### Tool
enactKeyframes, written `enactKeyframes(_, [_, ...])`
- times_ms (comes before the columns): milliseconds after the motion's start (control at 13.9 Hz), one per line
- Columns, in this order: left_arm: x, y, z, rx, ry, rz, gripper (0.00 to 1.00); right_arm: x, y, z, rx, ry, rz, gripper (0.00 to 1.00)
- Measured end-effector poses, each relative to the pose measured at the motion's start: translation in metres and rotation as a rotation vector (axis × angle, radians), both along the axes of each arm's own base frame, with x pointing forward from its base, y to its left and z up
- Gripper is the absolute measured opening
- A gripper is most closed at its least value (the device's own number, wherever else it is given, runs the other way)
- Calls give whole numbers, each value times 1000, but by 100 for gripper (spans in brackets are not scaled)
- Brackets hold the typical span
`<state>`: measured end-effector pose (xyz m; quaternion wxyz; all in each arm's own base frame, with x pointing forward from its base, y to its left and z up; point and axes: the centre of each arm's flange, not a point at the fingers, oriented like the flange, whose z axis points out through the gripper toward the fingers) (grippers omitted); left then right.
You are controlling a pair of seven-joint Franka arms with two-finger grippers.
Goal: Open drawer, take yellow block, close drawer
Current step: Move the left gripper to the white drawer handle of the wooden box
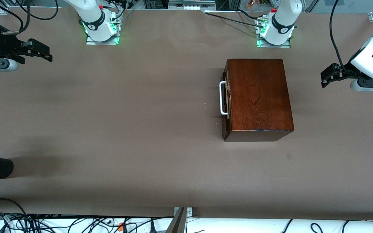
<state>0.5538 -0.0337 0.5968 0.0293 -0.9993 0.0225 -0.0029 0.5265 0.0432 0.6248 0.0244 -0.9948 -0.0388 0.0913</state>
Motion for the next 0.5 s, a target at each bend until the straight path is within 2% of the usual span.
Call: enactKeyframes(504, [0,0,0,0,5,0,100,0,0,0,0,0,0,100])
